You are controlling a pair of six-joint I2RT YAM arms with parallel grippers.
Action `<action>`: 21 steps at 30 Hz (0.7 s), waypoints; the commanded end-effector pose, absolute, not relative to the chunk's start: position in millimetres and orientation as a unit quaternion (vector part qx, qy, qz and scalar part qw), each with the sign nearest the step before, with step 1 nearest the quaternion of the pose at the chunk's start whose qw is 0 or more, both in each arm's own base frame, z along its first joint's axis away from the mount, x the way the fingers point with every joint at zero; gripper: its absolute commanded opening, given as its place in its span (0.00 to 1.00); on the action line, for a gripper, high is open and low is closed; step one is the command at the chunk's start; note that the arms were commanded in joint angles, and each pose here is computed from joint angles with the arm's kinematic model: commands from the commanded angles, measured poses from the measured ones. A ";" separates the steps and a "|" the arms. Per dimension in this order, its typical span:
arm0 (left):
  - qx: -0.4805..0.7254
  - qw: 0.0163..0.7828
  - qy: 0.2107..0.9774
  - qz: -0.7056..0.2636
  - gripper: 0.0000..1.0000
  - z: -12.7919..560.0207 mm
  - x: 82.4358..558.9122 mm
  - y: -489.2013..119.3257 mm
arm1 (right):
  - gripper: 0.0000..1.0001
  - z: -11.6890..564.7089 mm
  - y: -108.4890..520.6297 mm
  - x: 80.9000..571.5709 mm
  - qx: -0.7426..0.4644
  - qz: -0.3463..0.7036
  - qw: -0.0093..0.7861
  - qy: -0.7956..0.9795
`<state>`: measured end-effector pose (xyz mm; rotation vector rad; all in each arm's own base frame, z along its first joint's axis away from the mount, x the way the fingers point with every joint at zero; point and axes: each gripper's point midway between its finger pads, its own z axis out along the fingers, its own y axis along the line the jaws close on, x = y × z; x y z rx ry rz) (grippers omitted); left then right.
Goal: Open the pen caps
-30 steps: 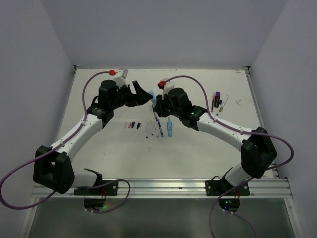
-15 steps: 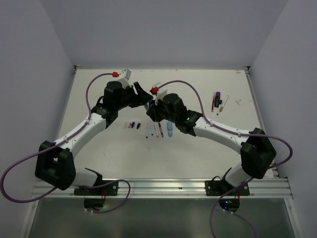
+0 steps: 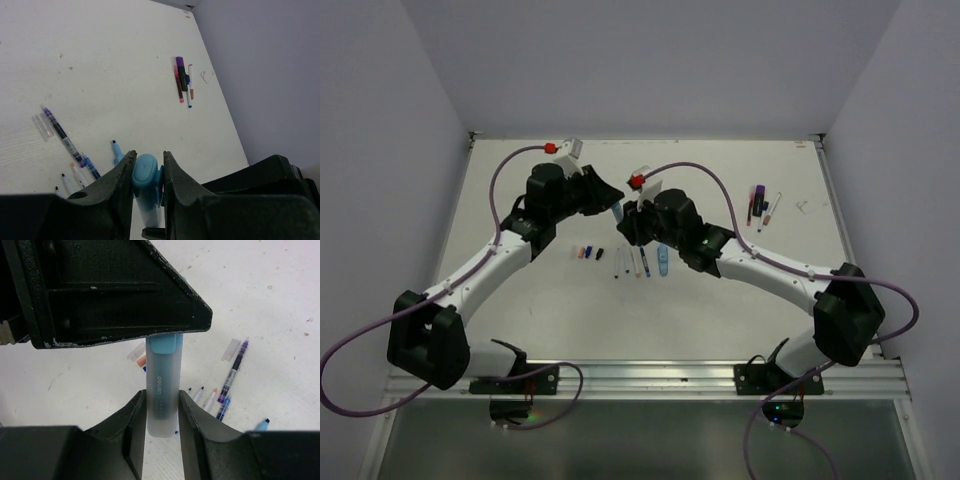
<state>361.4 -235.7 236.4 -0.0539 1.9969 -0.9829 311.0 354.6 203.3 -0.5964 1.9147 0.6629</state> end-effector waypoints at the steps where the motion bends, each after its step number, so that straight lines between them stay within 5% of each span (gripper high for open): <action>1: 0.038 0.483 0.775 -0.407 0.00 265.4 350.2 -237.2 | 0.36 248.5 349.7 312.7 -0.228 0.308 0.532 0.755; 8: 0.124 0.510 0.741 -0.419 0.00 284.6 330.4 -233.6 | 0.61 272.5 341.1 291.3 -0.287 0.427 0.472 0.716; 21: 0.203 0.515 0.672 -0.493 0.00 315.2 300.4 -252.6 | 0.62 290.1 354.3 264.9 -0.370 0.503 0.419 0.660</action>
